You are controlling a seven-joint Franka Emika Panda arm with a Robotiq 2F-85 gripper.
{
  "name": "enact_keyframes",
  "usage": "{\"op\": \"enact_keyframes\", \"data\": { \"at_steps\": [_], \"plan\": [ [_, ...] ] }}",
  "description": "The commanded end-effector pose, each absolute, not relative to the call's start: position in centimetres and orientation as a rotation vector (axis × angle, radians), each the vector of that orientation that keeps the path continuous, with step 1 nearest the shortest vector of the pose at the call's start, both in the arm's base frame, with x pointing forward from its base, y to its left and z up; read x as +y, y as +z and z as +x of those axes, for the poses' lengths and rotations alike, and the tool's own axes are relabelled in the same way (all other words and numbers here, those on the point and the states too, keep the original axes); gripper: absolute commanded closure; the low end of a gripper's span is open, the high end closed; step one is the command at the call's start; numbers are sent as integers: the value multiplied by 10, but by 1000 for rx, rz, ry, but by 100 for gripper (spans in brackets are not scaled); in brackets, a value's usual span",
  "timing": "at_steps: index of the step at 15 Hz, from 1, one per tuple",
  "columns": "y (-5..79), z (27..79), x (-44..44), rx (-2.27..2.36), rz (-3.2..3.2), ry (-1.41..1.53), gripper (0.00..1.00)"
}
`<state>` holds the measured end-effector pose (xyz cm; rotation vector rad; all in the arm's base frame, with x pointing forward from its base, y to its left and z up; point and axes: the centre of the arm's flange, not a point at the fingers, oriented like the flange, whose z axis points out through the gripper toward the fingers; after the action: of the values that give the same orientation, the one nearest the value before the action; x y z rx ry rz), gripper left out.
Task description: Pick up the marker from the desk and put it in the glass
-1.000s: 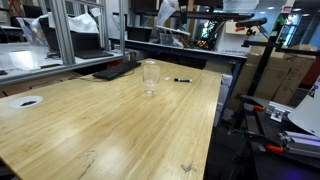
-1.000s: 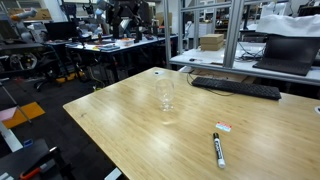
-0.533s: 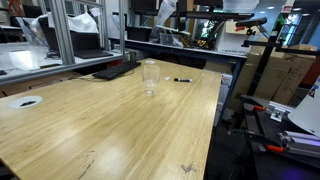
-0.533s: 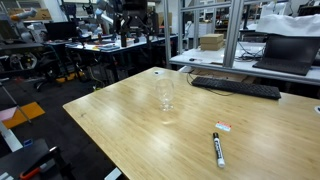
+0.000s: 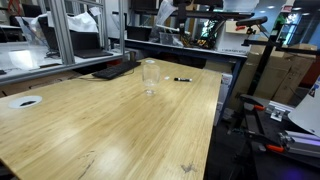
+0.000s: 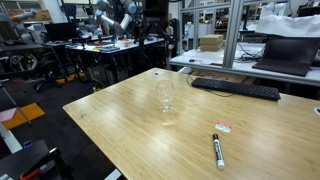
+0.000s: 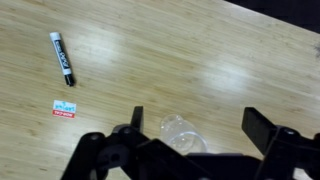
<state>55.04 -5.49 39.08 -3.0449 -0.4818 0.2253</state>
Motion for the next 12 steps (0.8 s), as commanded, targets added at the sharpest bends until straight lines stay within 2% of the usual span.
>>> {"op": "enact_keyframes", "data": {
  "at_steps": [1,5,12],
  "plan": [
    [377,563,-126,-408,-2953,63,0],
    [322,555,-203,-511,-2859,-50,0],
    [224,534,-233,-995,-2879,193,0]
  ]
}}
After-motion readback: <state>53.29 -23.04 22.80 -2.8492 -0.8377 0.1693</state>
